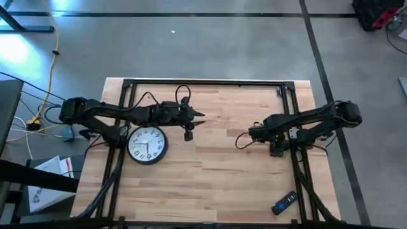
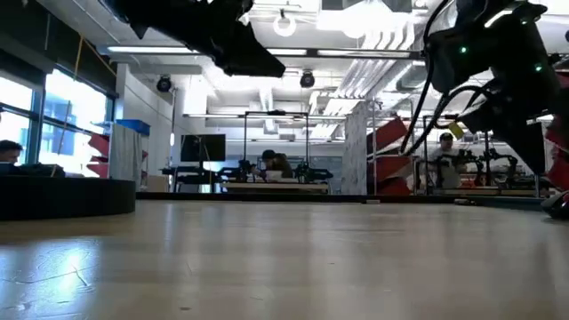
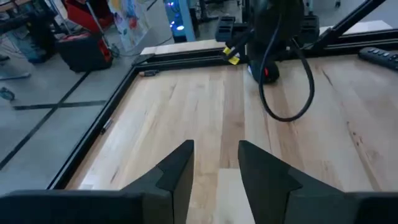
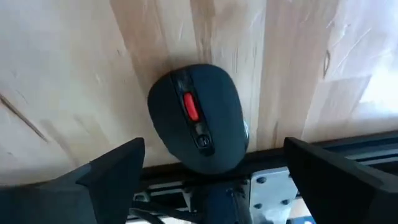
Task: Insert battery
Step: Insert the black battery into the black computer mouse
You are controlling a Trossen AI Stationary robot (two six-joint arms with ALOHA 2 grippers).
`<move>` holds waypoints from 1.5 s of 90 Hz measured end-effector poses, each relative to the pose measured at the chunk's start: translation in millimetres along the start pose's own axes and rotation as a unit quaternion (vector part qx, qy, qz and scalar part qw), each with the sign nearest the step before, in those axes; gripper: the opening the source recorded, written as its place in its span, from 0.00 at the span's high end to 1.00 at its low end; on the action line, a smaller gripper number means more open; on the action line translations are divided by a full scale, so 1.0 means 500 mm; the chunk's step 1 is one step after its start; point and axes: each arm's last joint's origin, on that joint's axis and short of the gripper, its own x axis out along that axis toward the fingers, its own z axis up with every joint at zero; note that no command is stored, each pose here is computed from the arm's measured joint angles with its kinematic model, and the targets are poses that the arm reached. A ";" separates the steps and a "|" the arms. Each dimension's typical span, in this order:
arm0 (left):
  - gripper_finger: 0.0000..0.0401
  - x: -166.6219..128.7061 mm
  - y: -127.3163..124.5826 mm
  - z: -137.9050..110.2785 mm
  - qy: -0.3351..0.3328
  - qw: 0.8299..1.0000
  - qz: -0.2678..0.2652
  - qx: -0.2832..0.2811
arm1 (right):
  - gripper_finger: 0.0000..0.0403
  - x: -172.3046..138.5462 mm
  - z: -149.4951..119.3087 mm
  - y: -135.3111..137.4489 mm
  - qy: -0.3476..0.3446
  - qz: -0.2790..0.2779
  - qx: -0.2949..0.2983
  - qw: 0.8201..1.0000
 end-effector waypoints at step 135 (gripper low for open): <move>0.72 0.000 -0.002 -0.009 0.024 1.000 -0.004 -0.005 | 0.21 0.124 0.102 0.018 0.146 -0.028 -0.029 0.989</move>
